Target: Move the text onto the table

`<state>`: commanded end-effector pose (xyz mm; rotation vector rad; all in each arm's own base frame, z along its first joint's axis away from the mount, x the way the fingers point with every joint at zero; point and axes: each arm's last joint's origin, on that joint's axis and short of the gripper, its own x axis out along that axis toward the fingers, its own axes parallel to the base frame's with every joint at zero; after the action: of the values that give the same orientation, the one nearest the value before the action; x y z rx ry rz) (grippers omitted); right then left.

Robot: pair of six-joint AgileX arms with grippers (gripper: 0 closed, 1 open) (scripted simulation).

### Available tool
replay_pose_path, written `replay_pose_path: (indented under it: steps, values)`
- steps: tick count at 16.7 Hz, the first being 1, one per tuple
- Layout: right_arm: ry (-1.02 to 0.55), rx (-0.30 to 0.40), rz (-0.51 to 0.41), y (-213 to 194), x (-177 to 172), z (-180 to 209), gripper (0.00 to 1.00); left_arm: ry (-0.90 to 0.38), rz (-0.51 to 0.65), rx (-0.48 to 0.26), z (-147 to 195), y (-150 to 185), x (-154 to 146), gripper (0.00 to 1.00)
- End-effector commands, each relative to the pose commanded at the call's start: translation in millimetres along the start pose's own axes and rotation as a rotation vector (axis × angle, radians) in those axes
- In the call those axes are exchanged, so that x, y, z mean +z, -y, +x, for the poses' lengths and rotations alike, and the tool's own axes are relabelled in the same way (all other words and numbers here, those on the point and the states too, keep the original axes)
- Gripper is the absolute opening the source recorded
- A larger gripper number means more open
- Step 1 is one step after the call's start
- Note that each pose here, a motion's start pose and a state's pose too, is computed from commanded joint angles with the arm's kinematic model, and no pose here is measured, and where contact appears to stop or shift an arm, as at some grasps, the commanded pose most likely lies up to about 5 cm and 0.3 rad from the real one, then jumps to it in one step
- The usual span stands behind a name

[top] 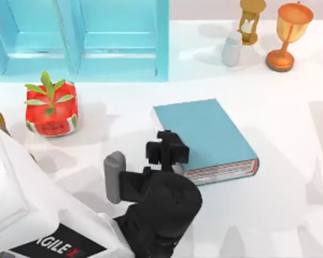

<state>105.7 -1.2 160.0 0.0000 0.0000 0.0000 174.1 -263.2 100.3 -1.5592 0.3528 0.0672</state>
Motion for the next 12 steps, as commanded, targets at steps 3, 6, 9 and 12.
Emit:
replay_pose_path:
  steps: [3,6,9,12]
  values:
    - [0.000,0.000,0.000,0.0,0.0,0.0,1.00,0.000,0.000,0.000,0.0,0.0,0.0,0.60]
    - [0.000,0.000,0.000,0.0,0.0,0.0,1.00,0.000,0.000,0.000,0.0,0.0,0.0,0.83]
    - [0.000,0.000,0.000,0.0,0.0,0.0,1.00,0.000,0.000,0.000,0.0,0.0,0.0,1.00]
    - [0.000,0.000,0.000,0.0,0.0,0.0,1.00,0.000,0.000,0.000,0.0,0.0,0.0,1.00]
